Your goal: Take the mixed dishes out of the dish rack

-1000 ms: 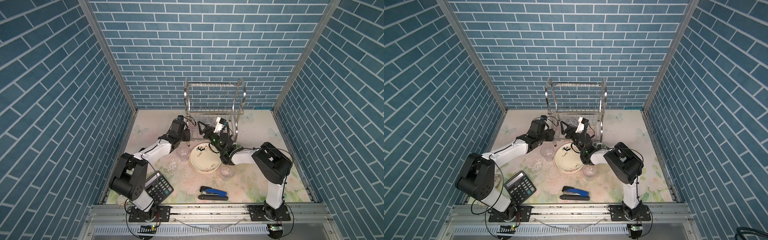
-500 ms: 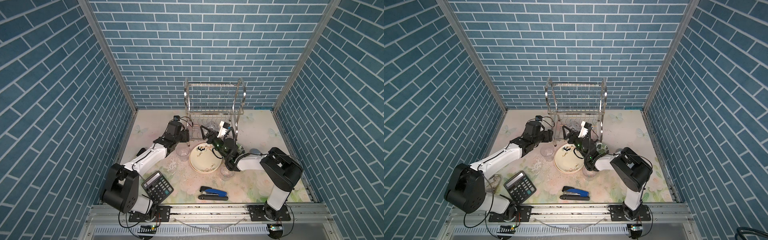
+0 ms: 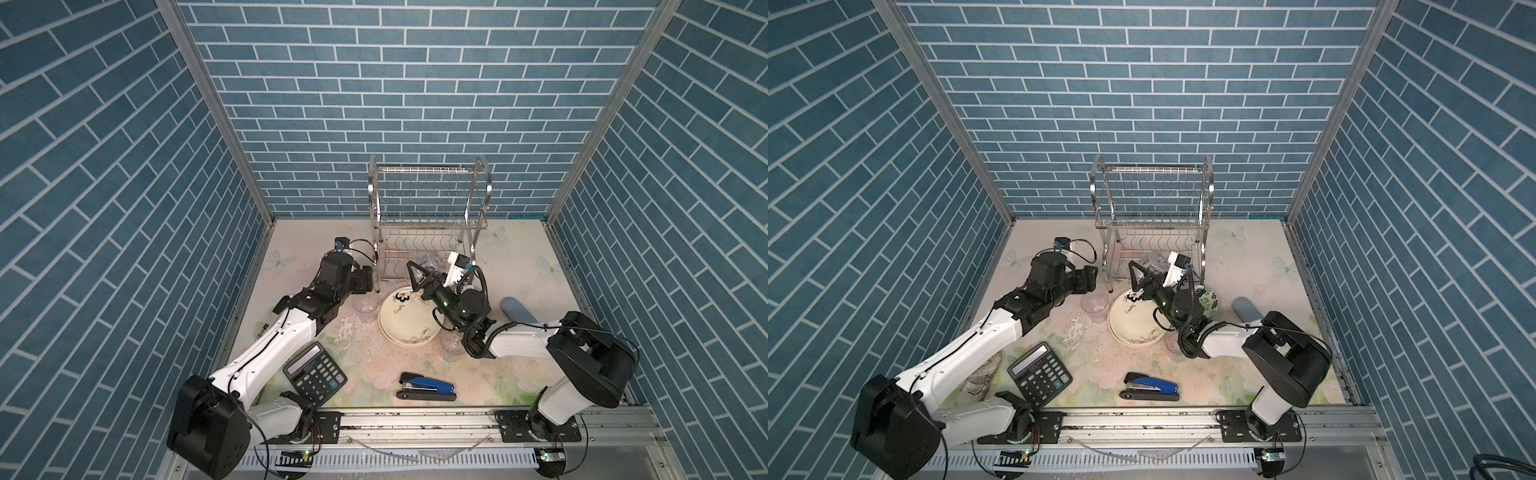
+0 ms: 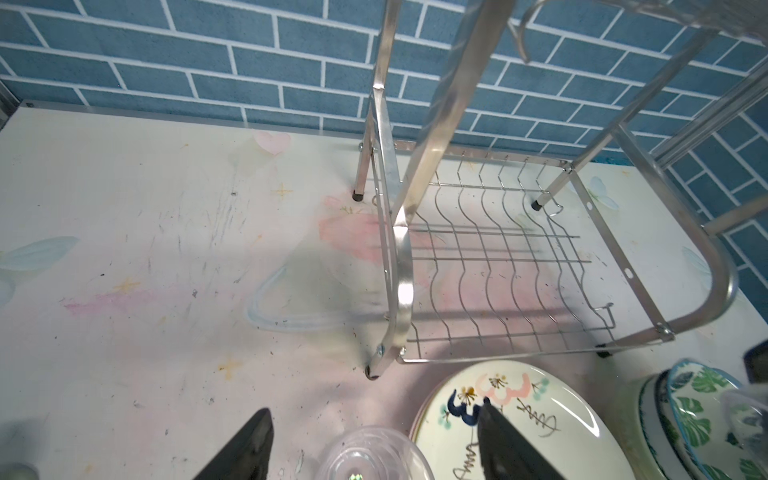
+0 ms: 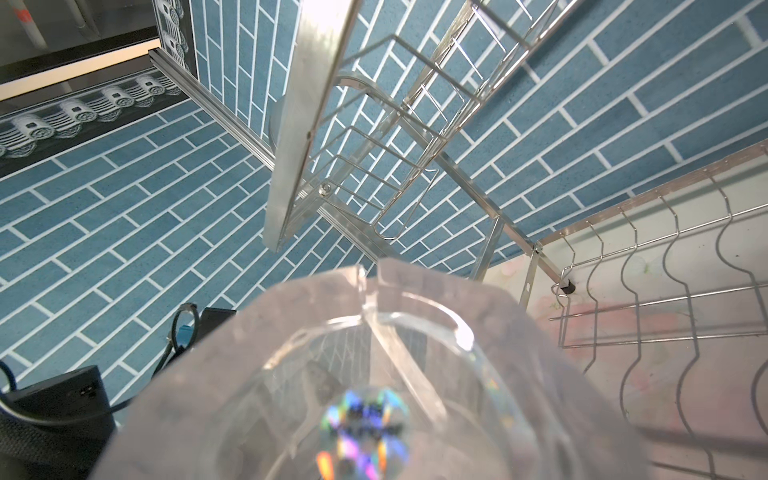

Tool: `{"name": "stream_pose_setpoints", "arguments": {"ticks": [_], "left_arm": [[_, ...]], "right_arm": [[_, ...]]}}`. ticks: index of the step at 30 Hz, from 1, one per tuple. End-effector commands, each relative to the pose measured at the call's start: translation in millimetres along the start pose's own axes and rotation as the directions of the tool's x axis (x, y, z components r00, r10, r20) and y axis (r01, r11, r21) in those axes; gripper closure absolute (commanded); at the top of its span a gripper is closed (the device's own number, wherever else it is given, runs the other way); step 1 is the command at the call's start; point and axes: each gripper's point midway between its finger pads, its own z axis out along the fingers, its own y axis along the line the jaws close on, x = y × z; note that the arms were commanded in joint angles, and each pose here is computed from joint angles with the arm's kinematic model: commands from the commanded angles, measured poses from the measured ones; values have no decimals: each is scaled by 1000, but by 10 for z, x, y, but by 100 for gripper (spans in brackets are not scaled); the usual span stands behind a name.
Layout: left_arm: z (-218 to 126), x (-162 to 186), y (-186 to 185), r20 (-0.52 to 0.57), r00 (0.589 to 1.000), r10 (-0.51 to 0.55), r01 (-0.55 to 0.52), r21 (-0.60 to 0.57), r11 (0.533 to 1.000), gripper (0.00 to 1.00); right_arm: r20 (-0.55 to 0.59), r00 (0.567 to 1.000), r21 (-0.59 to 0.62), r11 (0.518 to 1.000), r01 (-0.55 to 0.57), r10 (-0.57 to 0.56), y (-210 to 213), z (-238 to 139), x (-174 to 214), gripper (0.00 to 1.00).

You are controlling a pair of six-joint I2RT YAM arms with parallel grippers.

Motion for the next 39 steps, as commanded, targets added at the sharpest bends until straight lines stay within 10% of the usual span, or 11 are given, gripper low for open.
{"name": "stream_pose_setpoints", "arguments": {"ticks": [1,20,39], "left_arm": [[-133,127,-106,-17,999,37,-37,7,999,21],[-993,443,-1296,201,932,301,-337,183,924,20],[-1465,295,-2278,395,891,224,-413,501,761,14]], "right_arm": [[45,999,-19,999,25,-25,147,-122,-165,100],[-25,998,155,986,58,-55,3,-669,-336,100],[-18,989,17,989,-148,148,481,-726,-610,100]]}}
